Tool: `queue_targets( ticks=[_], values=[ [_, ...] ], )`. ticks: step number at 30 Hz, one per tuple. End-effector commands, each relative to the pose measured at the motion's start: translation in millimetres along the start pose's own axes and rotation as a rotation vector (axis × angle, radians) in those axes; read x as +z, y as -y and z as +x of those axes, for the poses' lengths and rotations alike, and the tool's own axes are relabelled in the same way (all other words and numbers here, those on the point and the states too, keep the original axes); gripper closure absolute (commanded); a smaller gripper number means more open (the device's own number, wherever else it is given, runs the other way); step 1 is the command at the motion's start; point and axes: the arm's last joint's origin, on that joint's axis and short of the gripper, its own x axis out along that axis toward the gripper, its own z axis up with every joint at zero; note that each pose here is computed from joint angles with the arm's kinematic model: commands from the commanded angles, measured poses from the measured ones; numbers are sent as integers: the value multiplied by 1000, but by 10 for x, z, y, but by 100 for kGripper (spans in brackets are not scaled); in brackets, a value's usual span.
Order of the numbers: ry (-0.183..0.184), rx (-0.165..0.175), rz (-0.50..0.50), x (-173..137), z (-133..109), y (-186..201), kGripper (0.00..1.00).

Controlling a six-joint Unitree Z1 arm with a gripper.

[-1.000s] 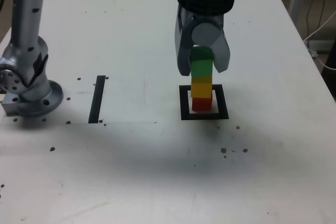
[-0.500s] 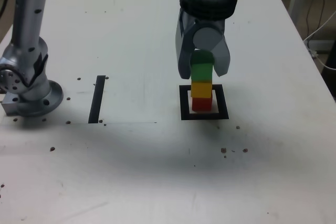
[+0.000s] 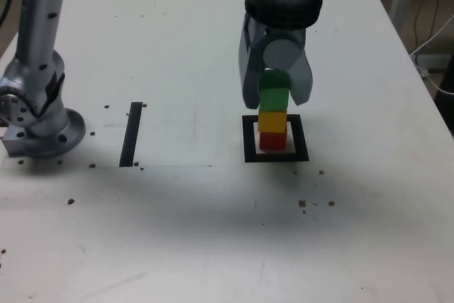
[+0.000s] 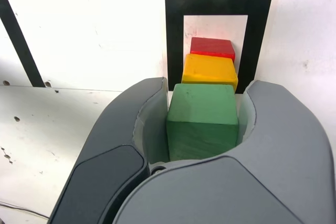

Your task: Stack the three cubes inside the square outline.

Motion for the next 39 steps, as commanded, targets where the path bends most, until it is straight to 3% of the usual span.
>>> queue_targets(
  ticks=[1,8,15,24,31,39],
  values=[
    [-6,-4,-6,14,24,-1,49],
    [-11,-15,-21,3,53,3,32],
    [5,2,-38,-22,11,-10,2],
    [53,9,-31,-154,-194,-37,0],
    [34,19,-34,-378,-269,-72,0],
    [4,52,-33,-663,-251,-127,0]
  ],
)
